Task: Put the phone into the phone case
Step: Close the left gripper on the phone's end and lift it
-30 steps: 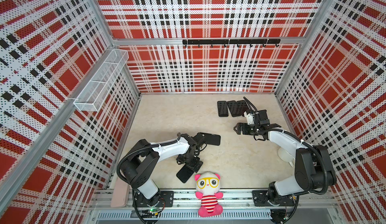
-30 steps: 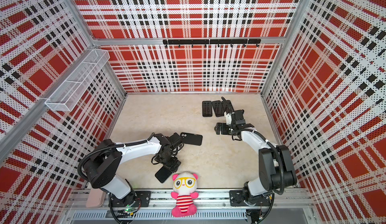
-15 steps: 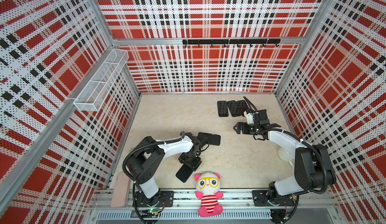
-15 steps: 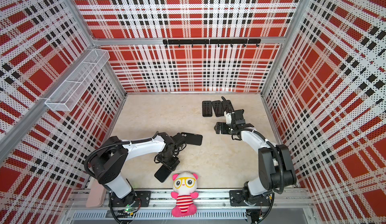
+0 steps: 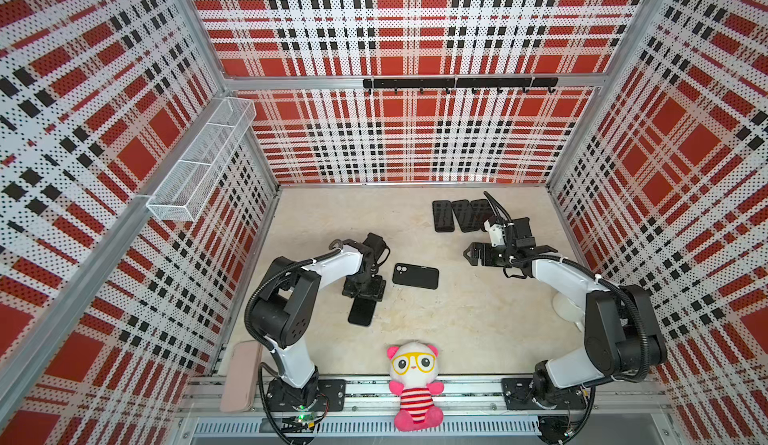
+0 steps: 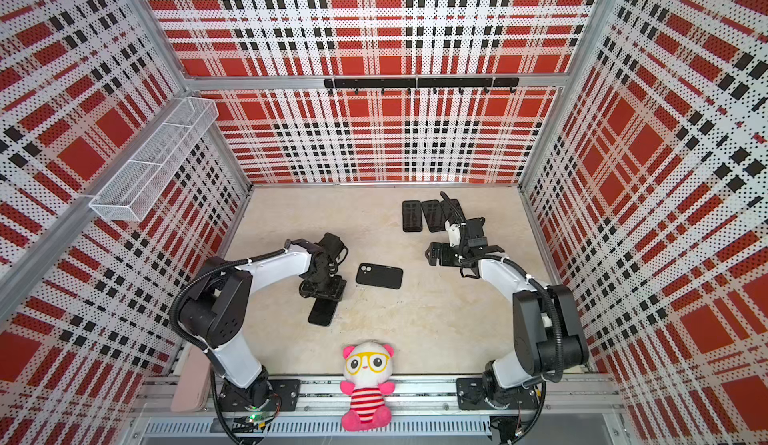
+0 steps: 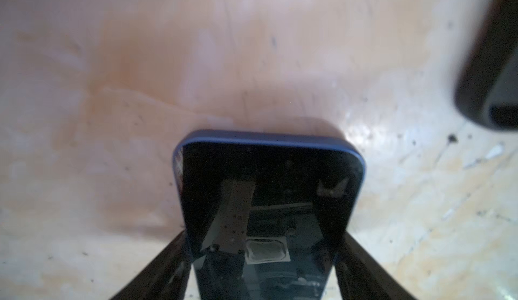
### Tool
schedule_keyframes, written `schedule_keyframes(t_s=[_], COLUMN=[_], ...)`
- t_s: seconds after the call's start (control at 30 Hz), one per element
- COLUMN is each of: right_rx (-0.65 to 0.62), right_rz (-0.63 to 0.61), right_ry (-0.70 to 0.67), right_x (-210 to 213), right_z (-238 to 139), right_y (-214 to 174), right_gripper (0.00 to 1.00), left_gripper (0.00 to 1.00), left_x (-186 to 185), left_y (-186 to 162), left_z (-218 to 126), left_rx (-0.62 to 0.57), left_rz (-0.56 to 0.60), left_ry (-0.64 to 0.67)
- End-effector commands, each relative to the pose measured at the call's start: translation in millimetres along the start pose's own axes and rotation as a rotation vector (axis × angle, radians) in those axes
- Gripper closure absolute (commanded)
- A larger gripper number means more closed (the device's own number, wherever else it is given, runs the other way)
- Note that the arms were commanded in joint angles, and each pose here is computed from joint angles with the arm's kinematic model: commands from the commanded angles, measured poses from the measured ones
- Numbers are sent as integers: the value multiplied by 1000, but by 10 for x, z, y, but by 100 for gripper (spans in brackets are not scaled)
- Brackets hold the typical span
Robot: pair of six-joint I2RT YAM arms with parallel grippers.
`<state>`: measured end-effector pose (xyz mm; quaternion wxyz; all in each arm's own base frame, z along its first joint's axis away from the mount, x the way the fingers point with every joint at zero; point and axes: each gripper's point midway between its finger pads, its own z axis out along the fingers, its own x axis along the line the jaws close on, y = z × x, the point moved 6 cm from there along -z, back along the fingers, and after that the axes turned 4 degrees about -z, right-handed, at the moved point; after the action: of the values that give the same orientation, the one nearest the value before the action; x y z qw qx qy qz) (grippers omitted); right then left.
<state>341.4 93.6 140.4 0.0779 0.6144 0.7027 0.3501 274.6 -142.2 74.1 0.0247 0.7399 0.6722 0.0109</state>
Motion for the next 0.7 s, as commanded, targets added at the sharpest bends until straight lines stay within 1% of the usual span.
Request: schedule_keyframes(t_s=[0.0,0.1,0.17,0.33,0.67], right_rx=[-12,-8,-7,-10,-31], right_rz=[-10,-13,-15,-13,-3], right_ry=[3,-4,-2,4,3], right_x=[-21,-32,-31,-22,-9], right_z=[16,24,31,36,-7], right_y=[10,1,5,35,61], right_gripper=[0,0,0,0,0], left_gripper=[13,7,5,7,11], left_x=[-37,-26,-22,-13,19], left_y=[137,23,-53,-232,-366], left_z=[14,33,48,89,71], left_rx=[-60,-28,-7,63,113], left_rz=[23,48,71,112,138], left_ry=[0,21,26,49,46])
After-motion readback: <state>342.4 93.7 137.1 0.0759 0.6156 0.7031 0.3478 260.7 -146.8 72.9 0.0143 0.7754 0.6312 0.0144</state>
